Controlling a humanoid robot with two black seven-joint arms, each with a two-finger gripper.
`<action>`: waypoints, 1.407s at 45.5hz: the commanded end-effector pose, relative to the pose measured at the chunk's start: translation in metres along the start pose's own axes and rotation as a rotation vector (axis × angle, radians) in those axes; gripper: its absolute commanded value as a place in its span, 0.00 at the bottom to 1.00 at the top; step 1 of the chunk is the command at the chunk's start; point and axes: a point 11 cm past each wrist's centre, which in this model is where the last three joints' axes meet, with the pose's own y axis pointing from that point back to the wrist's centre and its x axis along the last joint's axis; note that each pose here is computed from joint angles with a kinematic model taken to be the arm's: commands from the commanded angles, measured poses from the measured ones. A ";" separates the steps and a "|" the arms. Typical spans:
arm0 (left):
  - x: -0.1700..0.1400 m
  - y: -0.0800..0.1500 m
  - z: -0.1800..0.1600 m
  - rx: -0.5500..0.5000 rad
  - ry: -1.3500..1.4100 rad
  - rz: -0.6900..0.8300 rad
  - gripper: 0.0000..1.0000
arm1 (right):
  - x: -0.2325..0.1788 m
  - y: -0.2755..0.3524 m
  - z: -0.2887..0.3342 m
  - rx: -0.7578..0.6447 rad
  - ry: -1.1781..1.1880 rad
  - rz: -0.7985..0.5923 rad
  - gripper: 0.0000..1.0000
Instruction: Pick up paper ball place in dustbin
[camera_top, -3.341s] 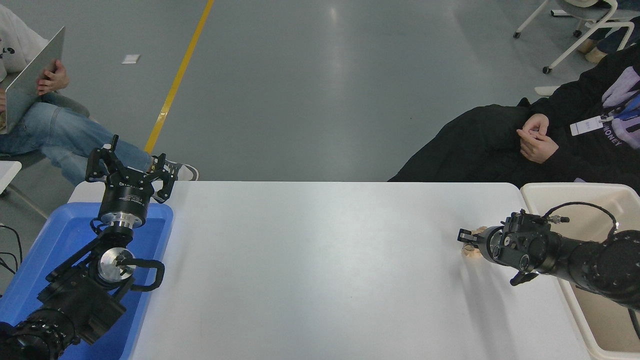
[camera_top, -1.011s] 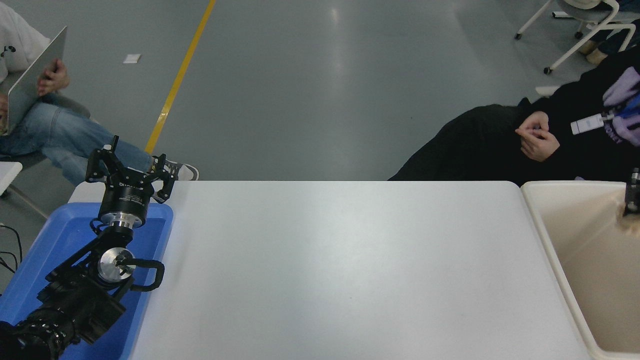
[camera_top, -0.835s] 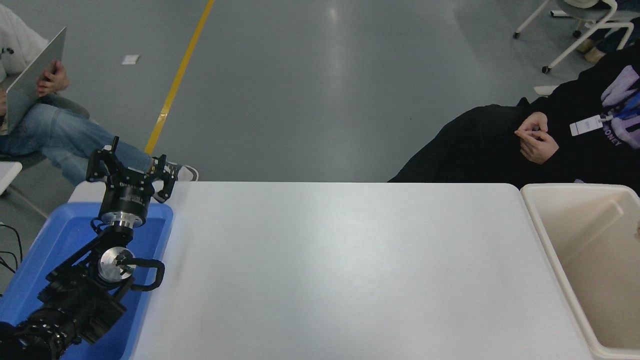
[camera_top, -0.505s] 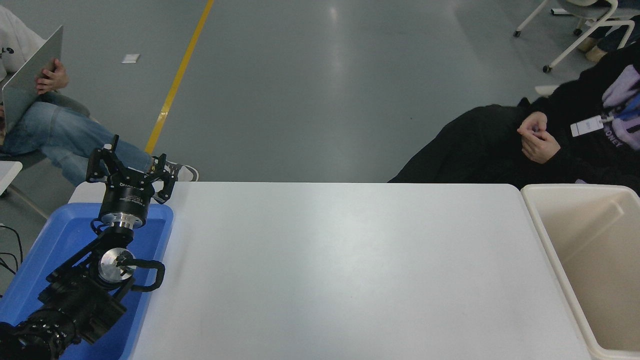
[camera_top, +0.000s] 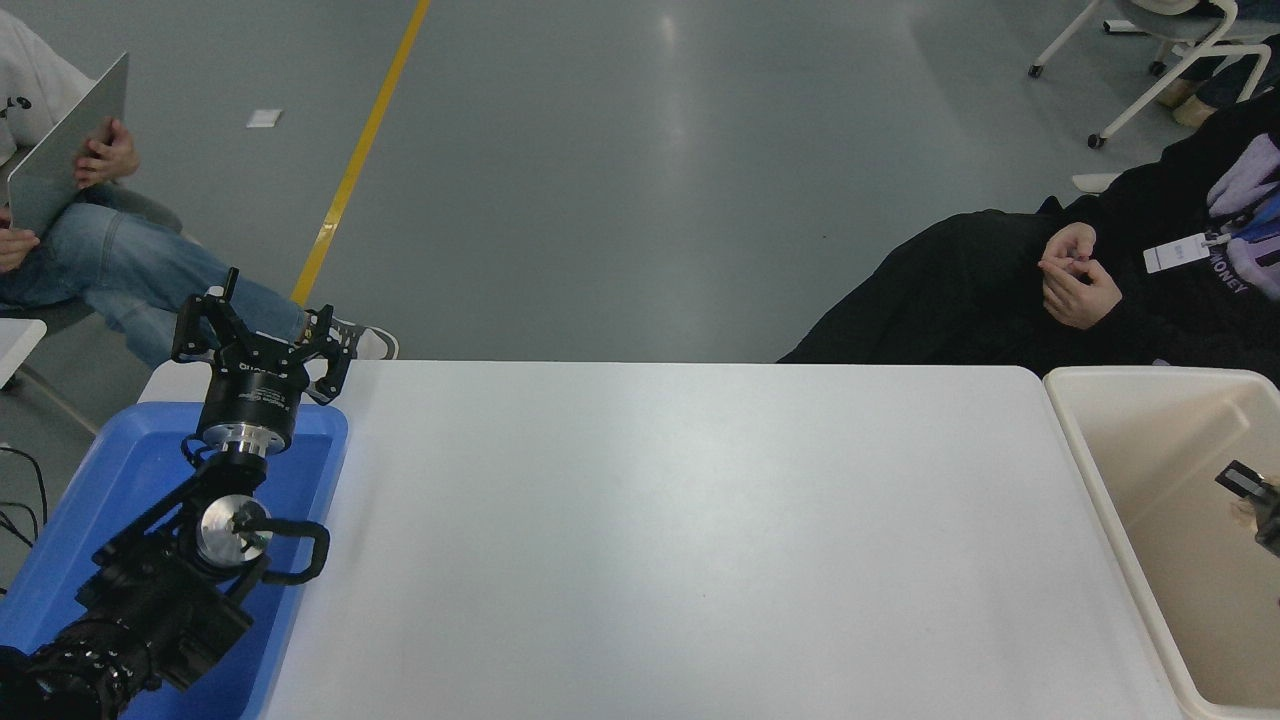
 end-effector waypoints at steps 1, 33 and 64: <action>0.000 0.000 0.000 0.000 -0.001 0.001 0.99 | -0.012 -0.002 0.003 -0.009 -0.009 0.031 0.00; 0.000 0.000 0.000 0.000 -0.001 0.001 0.99 | 0.001 -0.001 0.005 -0.011 -0.032 0.136 0.74; 0.000 0.000 0.000 0.000 -0.001 0.001 0.99 | 0.004 0.002 0.000 0.002 -0.064 0.079 0.74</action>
